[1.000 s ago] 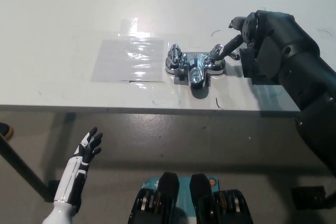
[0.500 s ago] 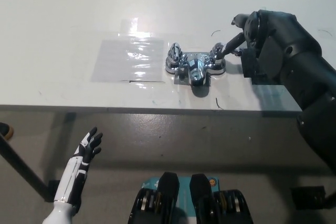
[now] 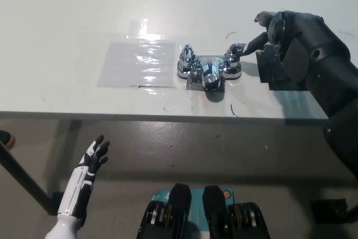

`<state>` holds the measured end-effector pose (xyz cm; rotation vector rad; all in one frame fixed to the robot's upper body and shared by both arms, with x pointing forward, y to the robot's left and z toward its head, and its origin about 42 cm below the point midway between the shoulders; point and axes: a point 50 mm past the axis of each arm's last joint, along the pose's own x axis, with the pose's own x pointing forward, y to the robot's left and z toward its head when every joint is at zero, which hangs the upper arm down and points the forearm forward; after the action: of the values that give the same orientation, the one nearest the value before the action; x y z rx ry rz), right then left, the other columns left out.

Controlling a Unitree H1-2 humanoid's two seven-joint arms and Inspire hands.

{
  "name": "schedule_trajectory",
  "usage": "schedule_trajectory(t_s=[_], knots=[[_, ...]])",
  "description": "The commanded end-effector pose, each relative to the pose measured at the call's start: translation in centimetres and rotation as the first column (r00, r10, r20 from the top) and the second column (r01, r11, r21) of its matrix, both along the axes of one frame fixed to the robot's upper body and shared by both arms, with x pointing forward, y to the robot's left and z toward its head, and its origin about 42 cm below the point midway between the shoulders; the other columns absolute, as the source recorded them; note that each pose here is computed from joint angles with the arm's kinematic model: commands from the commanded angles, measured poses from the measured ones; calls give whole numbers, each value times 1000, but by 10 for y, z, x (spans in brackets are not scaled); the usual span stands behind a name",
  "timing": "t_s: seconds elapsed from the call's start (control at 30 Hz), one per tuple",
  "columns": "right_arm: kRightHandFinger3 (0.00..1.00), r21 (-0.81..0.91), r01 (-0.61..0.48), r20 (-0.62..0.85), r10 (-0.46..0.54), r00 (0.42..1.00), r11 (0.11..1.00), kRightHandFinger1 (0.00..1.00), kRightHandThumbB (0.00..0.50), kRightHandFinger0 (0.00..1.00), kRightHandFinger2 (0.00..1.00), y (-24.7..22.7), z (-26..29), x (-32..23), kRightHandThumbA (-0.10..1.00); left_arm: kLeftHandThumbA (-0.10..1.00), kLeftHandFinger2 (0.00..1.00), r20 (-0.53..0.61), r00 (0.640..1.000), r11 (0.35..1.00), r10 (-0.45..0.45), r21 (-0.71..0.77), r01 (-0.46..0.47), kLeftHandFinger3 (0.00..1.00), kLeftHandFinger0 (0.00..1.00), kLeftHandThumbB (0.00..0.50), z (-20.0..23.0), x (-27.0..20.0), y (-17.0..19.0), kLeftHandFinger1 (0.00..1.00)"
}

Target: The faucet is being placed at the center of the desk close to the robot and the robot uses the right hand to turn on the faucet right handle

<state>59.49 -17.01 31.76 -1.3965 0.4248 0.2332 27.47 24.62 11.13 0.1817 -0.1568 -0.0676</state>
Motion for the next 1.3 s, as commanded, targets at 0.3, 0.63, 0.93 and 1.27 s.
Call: schedule_trajectory(t_s=[0.3,0.63,0.93,1.27], knots=[[1000,-104,161,223,-135,965,981,1000,376,1000,1000,-71,73,11,490,1000,1000,63,998,1000,-9,19,8,1000,1000,159,12,4,2,1000],[1000,2,107,247,-104,963,994,1000,327,1000,1000,-103,120,6,411,1000,1000,56,998,1000,-11,12,10,1000,1000,162,13,6,4,1000],[1000,283,-64,616,-130,777,957,1000,198,1000,1000,-146,229,-65,653,1000,1000,58,998,1000,-4,6,3,1000,1000,148,12,10,6,1000],[1000,304,-567,945,-166,283,766,1000,173,1000,1000,-146,254,-231,740,1000,1000,72,997,1000,12,-3,-12,1000,1000,117,15,12,3,1000]])
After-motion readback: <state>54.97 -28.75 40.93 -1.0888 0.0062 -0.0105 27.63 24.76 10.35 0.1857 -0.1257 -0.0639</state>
